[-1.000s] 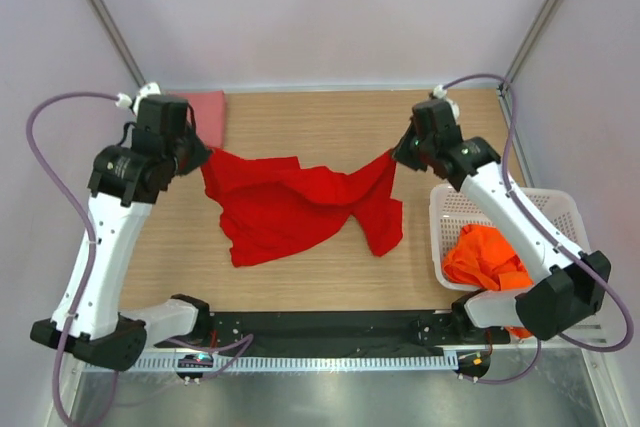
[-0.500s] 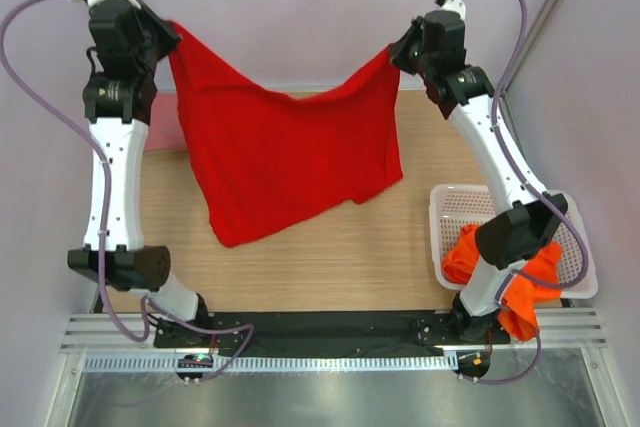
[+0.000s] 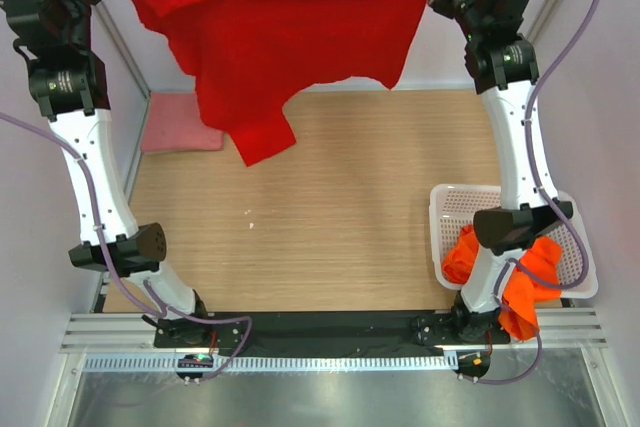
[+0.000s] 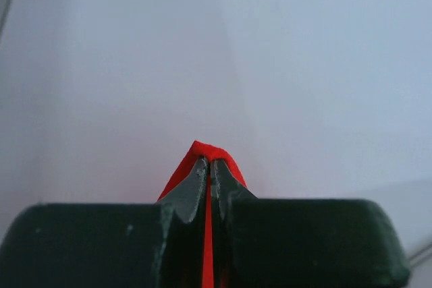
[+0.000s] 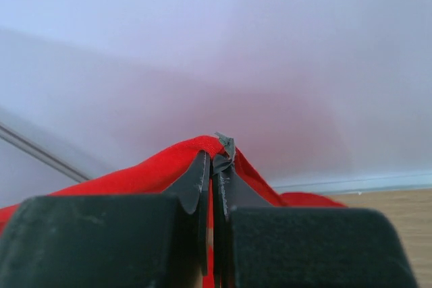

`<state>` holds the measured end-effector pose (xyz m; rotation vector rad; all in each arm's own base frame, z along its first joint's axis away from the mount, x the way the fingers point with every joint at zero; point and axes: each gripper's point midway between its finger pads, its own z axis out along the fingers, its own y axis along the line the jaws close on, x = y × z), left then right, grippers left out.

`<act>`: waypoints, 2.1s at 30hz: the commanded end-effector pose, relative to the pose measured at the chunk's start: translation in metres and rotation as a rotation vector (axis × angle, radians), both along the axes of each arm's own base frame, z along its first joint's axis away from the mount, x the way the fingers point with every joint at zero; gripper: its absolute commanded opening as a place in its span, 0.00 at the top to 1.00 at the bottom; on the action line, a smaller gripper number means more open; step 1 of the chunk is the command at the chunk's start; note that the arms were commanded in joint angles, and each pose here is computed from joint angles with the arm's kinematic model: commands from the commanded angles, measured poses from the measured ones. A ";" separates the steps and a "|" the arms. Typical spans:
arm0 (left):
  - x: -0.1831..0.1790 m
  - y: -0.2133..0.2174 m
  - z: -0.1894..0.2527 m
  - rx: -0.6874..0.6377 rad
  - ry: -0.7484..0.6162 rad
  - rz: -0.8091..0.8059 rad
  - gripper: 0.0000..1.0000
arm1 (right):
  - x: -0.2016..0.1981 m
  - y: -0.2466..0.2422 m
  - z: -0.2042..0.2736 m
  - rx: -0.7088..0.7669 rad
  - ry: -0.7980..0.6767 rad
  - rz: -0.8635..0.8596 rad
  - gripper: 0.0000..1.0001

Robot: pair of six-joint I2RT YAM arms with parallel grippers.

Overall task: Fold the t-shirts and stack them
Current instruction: Flatten the tshirt out

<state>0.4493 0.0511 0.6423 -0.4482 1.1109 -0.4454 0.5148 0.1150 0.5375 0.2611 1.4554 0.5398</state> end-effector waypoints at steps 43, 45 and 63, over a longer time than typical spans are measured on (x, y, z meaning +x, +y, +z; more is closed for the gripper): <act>-0.003 0.023 0.086 -0.208 -0.443 -0.054 0.99 | 0.042 -0.080 0.073 0.296 -0.320 -0.097 0.98; -0.004 0.022 0.085 -0.209 -0.435 -0.070 1.00 | 0.037 -0.076 0.069 0.279 -0.292 -0.081 0.99; -0.123 0.005 0.106 -0.110 -0.358 -0.042 1.00 | -0.038 -0.059 0.064 0.228 -0.157 0.011 0.98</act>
